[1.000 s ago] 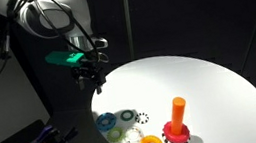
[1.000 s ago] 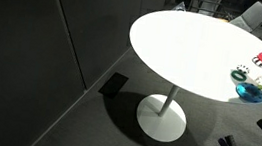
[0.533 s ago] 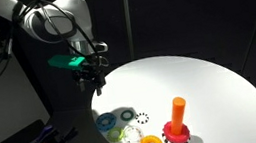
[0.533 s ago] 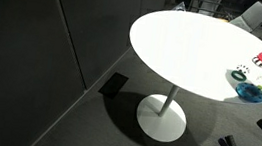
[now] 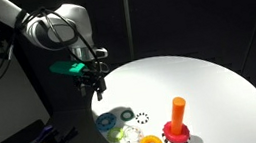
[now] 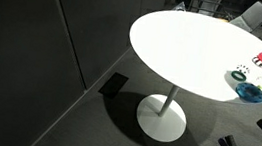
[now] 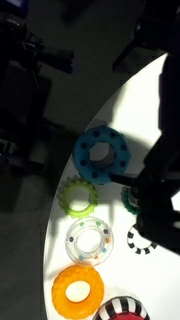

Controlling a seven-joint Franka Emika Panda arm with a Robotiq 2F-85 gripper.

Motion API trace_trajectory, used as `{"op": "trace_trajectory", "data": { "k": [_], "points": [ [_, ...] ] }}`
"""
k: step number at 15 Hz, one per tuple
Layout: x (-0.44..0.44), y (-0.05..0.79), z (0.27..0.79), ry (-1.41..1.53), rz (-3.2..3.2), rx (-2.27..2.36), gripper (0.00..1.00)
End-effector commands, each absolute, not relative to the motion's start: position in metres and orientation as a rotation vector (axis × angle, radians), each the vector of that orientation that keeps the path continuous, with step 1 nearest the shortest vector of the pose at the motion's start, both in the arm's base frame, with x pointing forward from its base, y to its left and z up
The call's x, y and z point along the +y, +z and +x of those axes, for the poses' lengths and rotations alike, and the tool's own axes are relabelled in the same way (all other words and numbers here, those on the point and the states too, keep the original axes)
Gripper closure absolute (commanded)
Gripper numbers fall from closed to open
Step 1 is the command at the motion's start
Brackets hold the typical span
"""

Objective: Pick up the blue ring from the table and put it on the ring holder

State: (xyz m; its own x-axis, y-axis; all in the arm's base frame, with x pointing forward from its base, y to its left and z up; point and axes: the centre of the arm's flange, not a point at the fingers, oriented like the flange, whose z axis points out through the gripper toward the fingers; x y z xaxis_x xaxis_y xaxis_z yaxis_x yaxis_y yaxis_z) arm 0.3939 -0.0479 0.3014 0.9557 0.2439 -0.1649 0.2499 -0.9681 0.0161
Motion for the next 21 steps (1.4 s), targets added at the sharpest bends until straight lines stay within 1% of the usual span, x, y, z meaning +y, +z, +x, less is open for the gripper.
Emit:
{"op": "trace_trajectory", "data": {
  "k": [1, 9, 21],
  "points": [
    [-0.046, 0.282, 0.392, -0.204, 3.028, 0.349, 0.0],
    [-0.031, 0.229, 0.389, -0.152, 3.042, 0.328, 0.0],
    [-0.034, 0.181, 0.403, -0.123, 3.07, 0.342, 0.0]
  ]
}}
